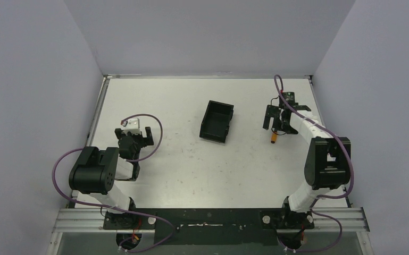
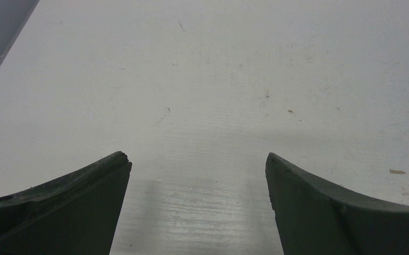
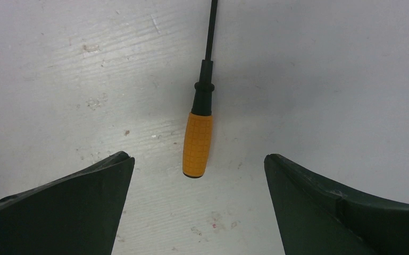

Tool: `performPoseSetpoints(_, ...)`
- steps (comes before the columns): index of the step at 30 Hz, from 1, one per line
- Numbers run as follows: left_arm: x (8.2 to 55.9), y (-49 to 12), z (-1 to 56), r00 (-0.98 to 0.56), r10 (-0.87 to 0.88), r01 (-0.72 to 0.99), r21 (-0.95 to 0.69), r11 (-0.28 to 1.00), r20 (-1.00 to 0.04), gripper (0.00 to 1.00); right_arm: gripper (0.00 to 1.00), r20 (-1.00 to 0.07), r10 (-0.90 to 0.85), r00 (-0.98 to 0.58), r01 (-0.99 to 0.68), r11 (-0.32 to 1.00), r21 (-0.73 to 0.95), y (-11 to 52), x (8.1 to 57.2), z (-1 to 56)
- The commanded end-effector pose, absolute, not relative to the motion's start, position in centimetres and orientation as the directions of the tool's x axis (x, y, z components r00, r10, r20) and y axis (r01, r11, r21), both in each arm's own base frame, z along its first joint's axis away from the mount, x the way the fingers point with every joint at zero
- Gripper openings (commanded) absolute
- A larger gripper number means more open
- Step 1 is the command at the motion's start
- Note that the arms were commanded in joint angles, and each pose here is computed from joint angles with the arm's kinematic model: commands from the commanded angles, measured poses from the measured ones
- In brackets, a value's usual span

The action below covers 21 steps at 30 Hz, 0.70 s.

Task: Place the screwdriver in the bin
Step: Pick up the screwdriver from the center of the board.

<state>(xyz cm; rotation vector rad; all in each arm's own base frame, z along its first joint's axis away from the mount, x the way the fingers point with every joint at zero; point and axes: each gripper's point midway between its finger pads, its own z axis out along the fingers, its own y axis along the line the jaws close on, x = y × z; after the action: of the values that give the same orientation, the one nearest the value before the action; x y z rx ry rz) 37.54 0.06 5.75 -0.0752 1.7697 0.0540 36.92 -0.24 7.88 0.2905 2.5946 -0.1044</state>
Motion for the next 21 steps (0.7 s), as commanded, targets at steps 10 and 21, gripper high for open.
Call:
performPoseSetpoints(10,38.1,0.1,7.3,-0.142,-0.023,-0.083,-0.012,0.996,-0.990,0.97,0.93,-0.433,0.213,-0.876,0.206,0.976,0.062,-0.8,38.9,4.5)
performPoseSetpoints(21,38.1,0.1,7.4,-0.140,-0.023,-0.084,-0.011,0.996,-0.990,0.97,0.77,-0.361,0.213,-0.908,0.212,0.976,0.043,-1.0,38.3,2.3)
